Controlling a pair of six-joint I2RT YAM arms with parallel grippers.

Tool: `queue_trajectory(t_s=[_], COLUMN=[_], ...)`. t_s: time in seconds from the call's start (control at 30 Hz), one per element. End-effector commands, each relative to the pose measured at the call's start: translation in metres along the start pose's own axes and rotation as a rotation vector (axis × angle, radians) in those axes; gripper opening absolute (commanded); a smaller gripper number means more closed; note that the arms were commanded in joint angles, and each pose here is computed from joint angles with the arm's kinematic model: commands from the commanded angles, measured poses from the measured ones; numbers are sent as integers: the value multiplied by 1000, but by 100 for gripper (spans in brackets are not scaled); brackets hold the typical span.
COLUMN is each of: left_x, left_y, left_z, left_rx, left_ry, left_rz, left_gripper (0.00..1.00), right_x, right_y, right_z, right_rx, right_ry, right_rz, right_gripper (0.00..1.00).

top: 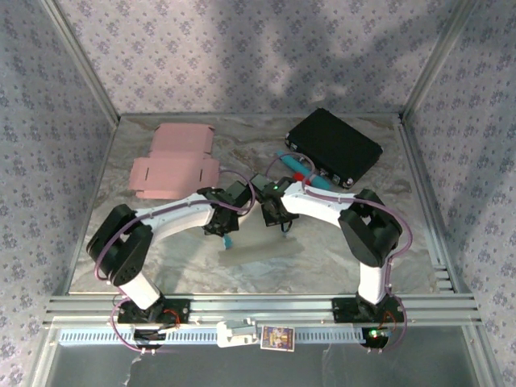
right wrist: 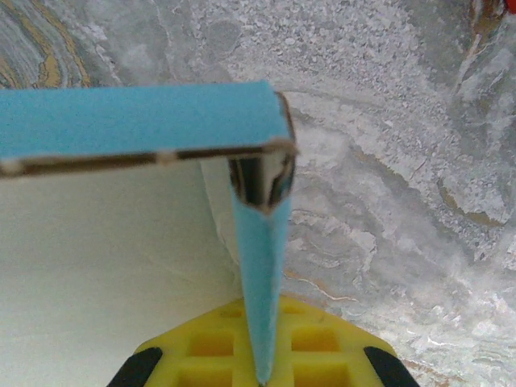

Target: Fold the paper box

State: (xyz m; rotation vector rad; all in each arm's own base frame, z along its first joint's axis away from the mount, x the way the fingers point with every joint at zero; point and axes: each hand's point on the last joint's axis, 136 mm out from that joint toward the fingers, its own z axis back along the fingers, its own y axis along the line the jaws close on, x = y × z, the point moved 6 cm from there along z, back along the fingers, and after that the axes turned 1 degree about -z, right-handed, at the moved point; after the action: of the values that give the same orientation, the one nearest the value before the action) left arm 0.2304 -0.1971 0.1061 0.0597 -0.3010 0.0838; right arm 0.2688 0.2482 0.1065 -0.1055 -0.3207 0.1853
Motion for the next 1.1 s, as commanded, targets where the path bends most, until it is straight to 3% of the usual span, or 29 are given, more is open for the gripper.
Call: queue_trajectory(t_s=[0.0,0.2,0.37,0.57,0.77,0.87,1.07], left_x=[-8,-10,-12,-21,-23,-24,-26], left_y=[16,4,4,10,11,13,29], left_z=[-5,-10,-7,-8,-11,-12,-7], left_rx=[158,65,11,-9,-27,-4,184], left_ry=[26,45,47,69,77,79,85], left_rz=[-54,-75,-72,-58,-42,-37,-11], left_gripper=[0,1,20,24,17,0,0], right_x=[-6,-5,-4,-3,-4,-4,-6], right_y=[-3,-5,-7,-6,-7,-7,-5], right_z=[2,1,0,0,0,0,0], right_rx=[-1,-2,-10,-11,-18,-19,-19], right_ry=[10,19,19,18,21,18,18], right_rz=[23,29,28,24,16,14,24], right_gripper=[0,0,0,0,0,0,0])
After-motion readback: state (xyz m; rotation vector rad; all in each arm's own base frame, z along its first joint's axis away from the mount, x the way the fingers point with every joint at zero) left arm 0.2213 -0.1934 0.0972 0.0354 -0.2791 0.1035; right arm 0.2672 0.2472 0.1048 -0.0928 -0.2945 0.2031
